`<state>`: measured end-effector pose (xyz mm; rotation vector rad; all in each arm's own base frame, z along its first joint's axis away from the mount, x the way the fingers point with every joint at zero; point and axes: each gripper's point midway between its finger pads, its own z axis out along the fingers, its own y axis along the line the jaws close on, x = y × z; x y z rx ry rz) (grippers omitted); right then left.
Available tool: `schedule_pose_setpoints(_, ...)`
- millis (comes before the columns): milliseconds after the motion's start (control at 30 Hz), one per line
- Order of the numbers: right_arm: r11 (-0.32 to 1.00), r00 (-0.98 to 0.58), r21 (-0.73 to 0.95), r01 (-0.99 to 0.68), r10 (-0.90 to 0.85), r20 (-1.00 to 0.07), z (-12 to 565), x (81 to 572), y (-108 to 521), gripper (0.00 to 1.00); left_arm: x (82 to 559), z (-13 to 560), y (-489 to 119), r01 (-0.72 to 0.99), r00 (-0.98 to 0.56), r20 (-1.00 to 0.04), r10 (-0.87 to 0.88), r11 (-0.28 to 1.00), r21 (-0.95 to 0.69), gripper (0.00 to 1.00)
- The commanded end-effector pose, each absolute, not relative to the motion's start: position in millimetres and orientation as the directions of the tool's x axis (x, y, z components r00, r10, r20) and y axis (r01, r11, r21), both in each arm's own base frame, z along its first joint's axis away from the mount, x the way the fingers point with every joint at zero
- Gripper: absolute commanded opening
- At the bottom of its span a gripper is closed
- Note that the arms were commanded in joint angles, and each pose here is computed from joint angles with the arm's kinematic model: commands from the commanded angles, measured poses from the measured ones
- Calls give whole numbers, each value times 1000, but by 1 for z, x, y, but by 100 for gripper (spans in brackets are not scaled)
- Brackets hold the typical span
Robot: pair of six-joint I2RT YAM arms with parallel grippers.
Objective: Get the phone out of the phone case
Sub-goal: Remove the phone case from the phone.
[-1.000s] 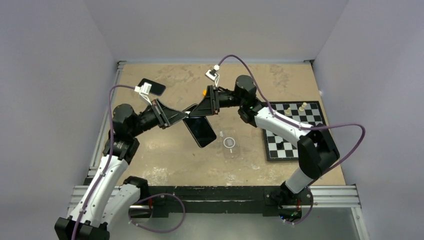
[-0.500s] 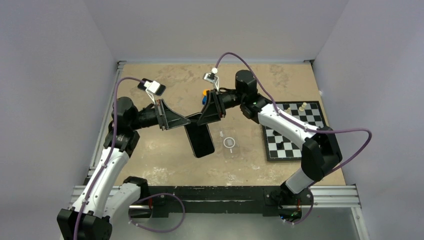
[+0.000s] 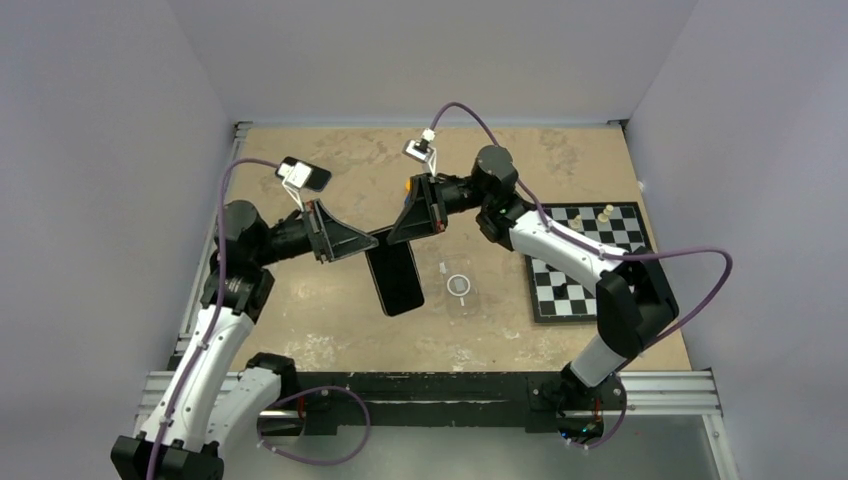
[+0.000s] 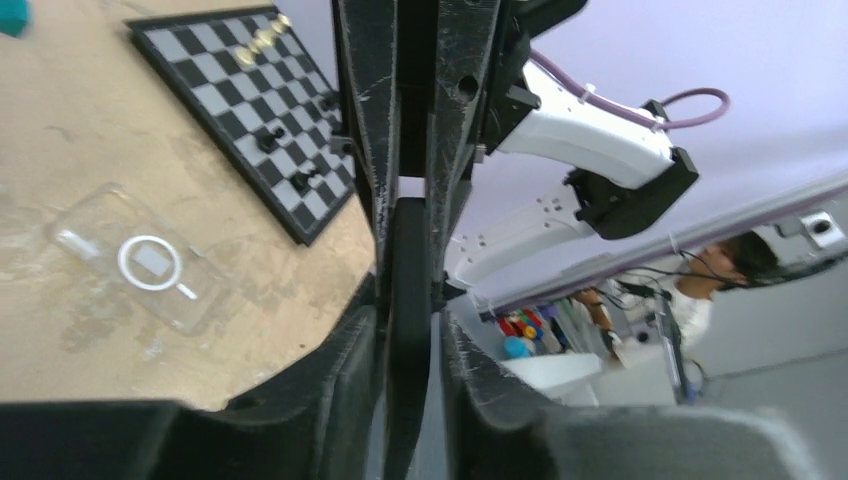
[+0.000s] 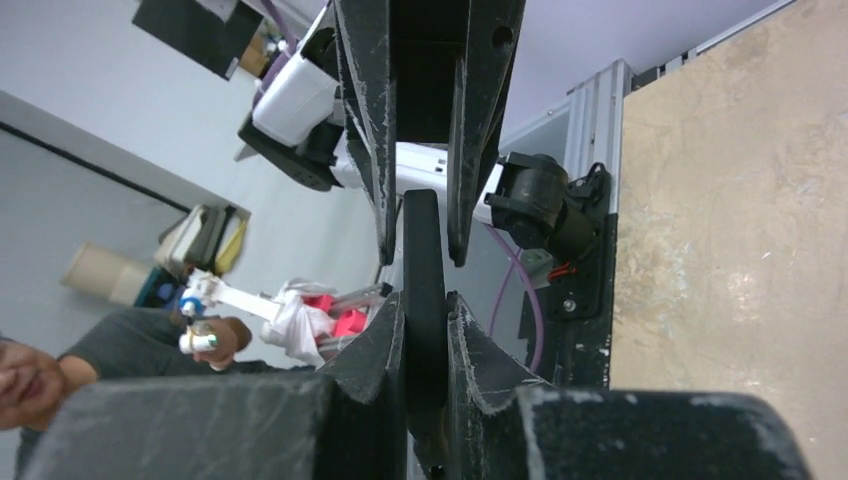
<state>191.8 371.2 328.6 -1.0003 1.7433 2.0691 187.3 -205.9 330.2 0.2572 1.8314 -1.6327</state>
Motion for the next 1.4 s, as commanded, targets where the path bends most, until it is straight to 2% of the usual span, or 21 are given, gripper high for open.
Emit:
schedule_pose_setpoints(0, -288, -782, 767, -573, -86, -617, 359, 201, 377, 0, 197, 345, -188, 515, -665, -620, -417, 345, -785, 42)
schedule_pose_setpoints(33, -285, -807, 783, -552, -55, -588, 361, 208, 378, 0, 197, 342, -182, 493, -644, -628, -436, 391, -777, 54)
schedule_pose_setpoints(100, -281, -858, 823, -495, 7, -514, 362, 225, 379, 0, 195, 332, -168, 429, -610, -637, -472, 479, -766, 65)
schedule_pose_setpoints(200, -285, -913, 868, -407, 89, -399, 358, 253, 380, 0, 184, 325, -161, 369, -614, -597, -517, 480, -796, 67)
schedule_pose_setpoints(400, -312, -945, 897, -313, 196, -262, 354, 290, 387, 0, 165, 322, -173, 352, -688, -480, -545, 329, -876, 65)
schedule_pose_setpoints(633, -289, -937, 910, -299, 268, -223, 351, 311, 392, 0, 158, 313, -171, 323, -696, -452, -558, 318, -891, 65)
schedule_pose_setpoints(933, -284, -933, 908, -308, 278, -229, 354, 311, 391, 0, 177, 313, -172, 308, -677, -394, -622, 247, -919, 65)
schedule_pose_setpoints(1367, -296, -933, 903, -311, 274, -232, 358, 305, 387, 0, 183, 315, -167, 293, -642, -382, -664, 248, -923, 65)
